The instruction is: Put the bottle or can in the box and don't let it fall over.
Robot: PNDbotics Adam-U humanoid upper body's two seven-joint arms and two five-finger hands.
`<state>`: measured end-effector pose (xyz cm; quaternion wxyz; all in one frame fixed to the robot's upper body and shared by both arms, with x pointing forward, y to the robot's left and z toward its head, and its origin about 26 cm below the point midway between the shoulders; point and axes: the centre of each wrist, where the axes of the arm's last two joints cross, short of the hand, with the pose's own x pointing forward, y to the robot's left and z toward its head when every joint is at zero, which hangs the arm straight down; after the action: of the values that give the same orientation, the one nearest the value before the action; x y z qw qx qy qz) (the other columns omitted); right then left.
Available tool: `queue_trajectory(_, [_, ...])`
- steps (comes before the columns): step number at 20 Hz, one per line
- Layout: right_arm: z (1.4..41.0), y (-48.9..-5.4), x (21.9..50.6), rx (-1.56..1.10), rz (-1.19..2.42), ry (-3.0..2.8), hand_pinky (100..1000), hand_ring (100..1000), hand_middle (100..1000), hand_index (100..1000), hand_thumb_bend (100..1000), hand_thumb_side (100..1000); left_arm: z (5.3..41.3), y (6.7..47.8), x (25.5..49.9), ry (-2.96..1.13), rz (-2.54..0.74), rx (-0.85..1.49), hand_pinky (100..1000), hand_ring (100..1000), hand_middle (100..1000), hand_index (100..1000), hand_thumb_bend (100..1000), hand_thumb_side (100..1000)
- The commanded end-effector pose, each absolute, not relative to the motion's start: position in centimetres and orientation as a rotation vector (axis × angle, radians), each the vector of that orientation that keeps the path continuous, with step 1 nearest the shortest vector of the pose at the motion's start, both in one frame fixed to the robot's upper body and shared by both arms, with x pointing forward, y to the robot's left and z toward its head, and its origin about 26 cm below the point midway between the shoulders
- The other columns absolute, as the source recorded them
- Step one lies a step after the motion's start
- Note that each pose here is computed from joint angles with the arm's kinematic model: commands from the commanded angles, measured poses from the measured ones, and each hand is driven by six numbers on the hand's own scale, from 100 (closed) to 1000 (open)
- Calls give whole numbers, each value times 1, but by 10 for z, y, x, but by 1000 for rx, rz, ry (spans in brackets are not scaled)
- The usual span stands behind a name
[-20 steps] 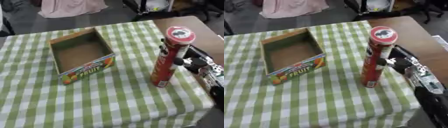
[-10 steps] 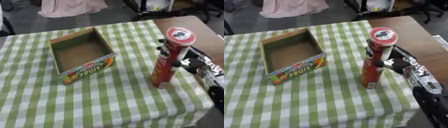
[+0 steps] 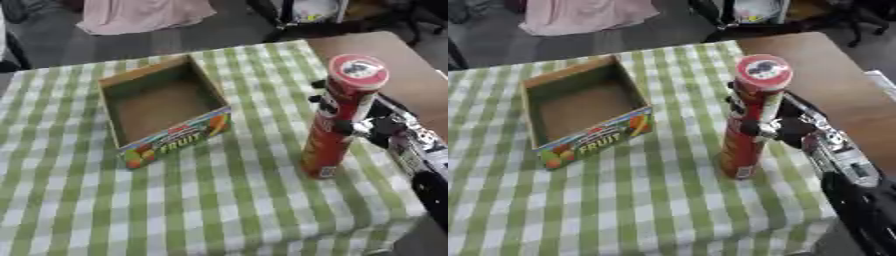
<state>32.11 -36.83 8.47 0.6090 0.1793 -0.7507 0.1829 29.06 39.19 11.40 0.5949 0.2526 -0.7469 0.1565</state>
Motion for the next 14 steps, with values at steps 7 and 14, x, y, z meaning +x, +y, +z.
queue_trajectory(7, [96, -367, 323, 413, 433, -1754, 561, 768, 844, 766, 630, 100, 125, 395, 291, -1766, 348, 600, 761, 787, 737, 799, 692, 624])
queue_trajectory(14, [94, -365, 323, 429, 417, -1750, 495, 685, 779, 708, 589, 100, 125, 395, 291, -1767, 351, 598, 761, 787, 737, 797, 688, 624])
